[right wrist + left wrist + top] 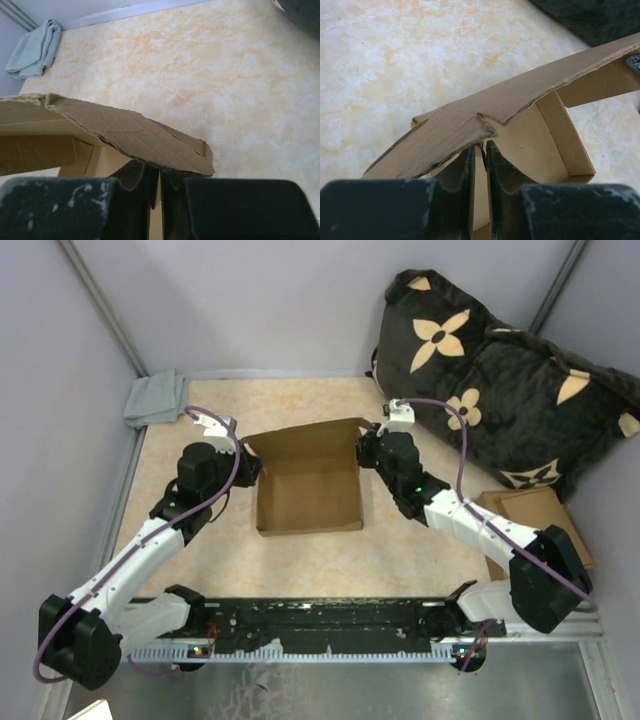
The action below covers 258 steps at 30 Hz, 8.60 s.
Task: Fold the paper box
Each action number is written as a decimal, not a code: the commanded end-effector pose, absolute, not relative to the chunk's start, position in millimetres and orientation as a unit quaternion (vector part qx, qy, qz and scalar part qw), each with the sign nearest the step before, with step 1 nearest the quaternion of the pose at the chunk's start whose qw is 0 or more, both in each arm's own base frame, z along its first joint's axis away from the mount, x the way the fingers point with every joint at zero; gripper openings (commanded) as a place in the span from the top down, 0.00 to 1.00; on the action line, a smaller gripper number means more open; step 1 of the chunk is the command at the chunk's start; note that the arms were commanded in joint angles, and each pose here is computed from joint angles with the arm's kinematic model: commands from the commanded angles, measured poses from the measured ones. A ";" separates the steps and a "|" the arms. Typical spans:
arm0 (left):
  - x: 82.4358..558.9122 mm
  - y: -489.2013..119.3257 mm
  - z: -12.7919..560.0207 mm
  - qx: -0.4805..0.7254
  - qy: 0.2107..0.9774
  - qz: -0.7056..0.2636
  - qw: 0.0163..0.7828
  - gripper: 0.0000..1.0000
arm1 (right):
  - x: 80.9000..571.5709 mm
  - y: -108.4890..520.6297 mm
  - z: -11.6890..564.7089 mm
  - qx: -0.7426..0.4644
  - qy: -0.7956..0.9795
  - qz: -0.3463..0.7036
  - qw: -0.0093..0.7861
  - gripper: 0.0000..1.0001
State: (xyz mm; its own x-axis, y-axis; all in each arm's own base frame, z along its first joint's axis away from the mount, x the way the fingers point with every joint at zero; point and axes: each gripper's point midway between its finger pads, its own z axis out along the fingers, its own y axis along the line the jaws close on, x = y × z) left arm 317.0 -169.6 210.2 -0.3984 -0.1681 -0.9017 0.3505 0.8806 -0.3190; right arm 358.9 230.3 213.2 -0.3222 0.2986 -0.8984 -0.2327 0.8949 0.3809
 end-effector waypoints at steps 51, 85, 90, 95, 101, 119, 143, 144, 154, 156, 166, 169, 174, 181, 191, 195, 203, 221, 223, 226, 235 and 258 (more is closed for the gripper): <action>177.5 -134.3 250.4 -0.047 0.799 -0.346 0.490 0.59 | 182.5 144.6 199.2 0.038 0.809 0.307 0.500 0.48; 298.0 -189.1 83.4 -0.020 0.907 -0.232 0.350 0.50 | 333.5 227.5 106.0 -0.057 0.856 0.346 0.380 0.36; 318.6 -195.3 92.5 -0.015 0.898 -0.231 0.374 0.50 | 341.4 233.2 99.9 -0.050 0.861 0.349 0.366 0.47; 347.8 -202.3 101.7 0.000 0.892 -0.217 0.396 0.50 | 357.3 229.3 105.1 -0.032 0.866 0.326 0.377 0.49; 368.8 -193.0 112.9 -0.006 0.898 -0.169 0.407 0.48 | 372.2 205.9 121.2 0.000 0.878 0.258 0.404 0.35; 304.3 -190.3 144.6 -0.023 0.827 -0.300 0.475 0.17 | 290.1 180.0 164.4 0.015 0.857 0.295 0.423 0.21; 292.2 -177.1 94.8 0.035 0.898 -0.148 0.413 0.25 | 271.1 188.4 105.6 -0.010 0.911 0.209 0.356 0.01; 292.4 -178.7 94.2 0.038 0.898 -0.149 0.413 0.25 | 271.2 190.3 105.7 -0.013 0.910 0.211 0.356 0.02; 287.5 -186.4 87.8 0.056 0.901 -0.159 0.400 0.26 | 270.5 203.2 95.6 -0.041 0.912 0.222 0.342 0.04; 285.6 -187.0 86.0 0.058 0.901 -0.160 0.399 0.26 | 269.3 205.7 93.2 -0.048 0.913 0.222 0.340 0.04; 276.1 -195.5 83.3 0.075 0.903 -0.185 0.381 0.31 | 262.8 213.8 94.6 -0.075 0.910 0.224 0.342 0.08; 273.1 -196.2 85.2 0.073 0.903 -0.191 0.378 0.31 | 260.5 214.6 97.2 -0.079 0.909 0.225 0.343 0.08; 266.8 -203.6 94.8 0.083 0.897 -0.218 0.376 0.32 | 256.3 218.2 99.2 -0.087 0.907 0.234 0.340 0.09; 259.6 -207.0 112.3 0.086 0.890 -0.240 0.378 0.34 | 251.1 222.7 109.0 -0.090 0.903 0.247 0.340 0.11; 259.7 -195.5 102.4 0.071 0.901 -0.210 0.372 0.32 | 254.1 217.9 113.9 -0.086 0.904 0.234 0.348 0.11; 269.2 -178.0 92.1 0.047 0.908 -0.159 0.385 0.24 | 262.5 209.2 108.2 -0.074 0.911 0.200 0.352 0.08; 277.4 -185.0 84.2 0.048 0.911 -0.158 0.378 0.23 | 266.5 213.5 93.5 -0.067 0.919 0.196 0.336 0.09; 278.4 -195.9 80.2 0.081 0.903 -0.180 0.381 0.26 | 257.7 229.0 92.7 -0.095 0.908 0.242 0.328 0.11; 274.5 -204.6 78.5 0.093 0.906 -0.197 0.363 0.28 | 256.1 232.8 95.4 -0.099 0.906 0.253 0.325 0.11; 267.4 -212.7 77.4 0.107 0.908 -0.216 0.342 0.32 | 253.2 236.9 99.9 -0.103 0.903 0.266 0.322 0.13; 253.2 -212.3 92.1 0.103 0.906 -0.237 0.335 0.40 | 246.9 232.1 100.9 -0.102 0.907 0.262 0.314 0.28; 240.7 -202.0 107.5 0.085 0.923 -0.220 0.305 0.41 | 232.1 220.7 120.7 -0.085 0.924 0.244 0.280 0.31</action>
